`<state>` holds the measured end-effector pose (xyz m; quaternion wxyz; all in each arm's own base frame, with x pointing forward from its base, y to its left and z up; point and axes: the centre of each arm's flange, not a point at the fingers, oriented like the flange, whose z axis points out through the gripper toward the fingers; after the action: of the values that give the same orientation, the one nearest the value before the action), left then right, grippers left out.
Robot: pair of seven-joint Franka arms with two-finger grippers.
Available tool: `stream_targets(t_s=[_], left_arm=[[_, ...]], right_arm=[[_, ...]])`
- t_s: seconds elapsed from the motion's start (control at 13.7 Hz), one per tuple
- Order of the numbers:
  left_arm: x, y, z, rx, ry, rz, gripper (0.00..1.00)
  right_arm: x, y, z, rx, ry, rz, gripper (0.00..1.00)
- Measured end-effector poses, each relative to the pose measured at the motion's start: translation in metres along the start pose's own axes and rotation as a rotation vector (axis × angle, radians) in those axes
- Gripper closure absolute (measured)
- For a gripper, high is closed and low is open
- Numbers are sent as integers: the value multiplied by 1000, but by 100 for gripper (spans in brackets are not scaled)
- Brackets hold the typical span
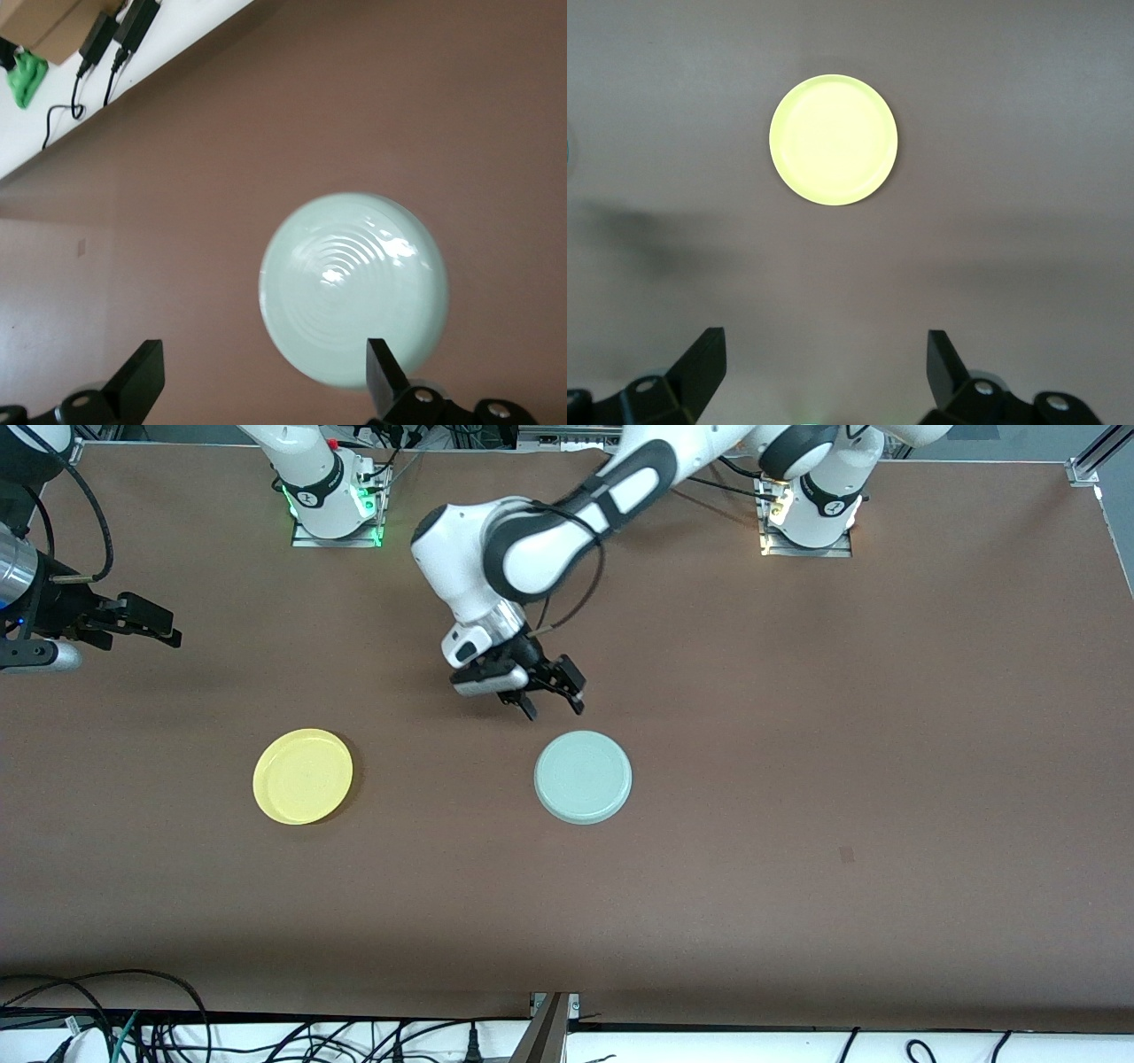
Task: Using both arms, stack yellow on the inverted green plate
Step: 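Open the left gripper and raise it away from the plate, then grasp the yellow plate rim with the right gripper while the left gripper retracts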
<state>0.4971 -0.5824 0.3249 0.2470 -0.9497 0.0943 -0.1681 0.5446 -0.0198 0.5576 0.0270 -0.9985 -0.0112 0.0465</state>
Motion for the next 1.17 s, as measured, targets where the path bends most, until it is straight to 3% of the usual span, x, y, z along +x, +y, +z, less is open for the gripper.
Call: stream_targets(t_s=[0.22, 0.44, 0.73, 0.95, 1.17], left_arm=[[60, -99, 2, -103, -95, -6, 0], [95, -173, 10, -208, -144, 1, 0], [132, -299, 49, -324, -205, 9, 0], [137, -415, 83, -418, -248, -17, 0], [124, -504, 102, -435, -263, -50, 0]], right_arm=[[0, -1, 0, 8, 1, 1, 0], [10, -2, 18, 11, -21, -2, 0], [69, 15, 109, -7, -22, 17, 0], [106, 38, 181, -24, 27, 45, 0], [130, 54, 258, -39, 74, 62, 6]])
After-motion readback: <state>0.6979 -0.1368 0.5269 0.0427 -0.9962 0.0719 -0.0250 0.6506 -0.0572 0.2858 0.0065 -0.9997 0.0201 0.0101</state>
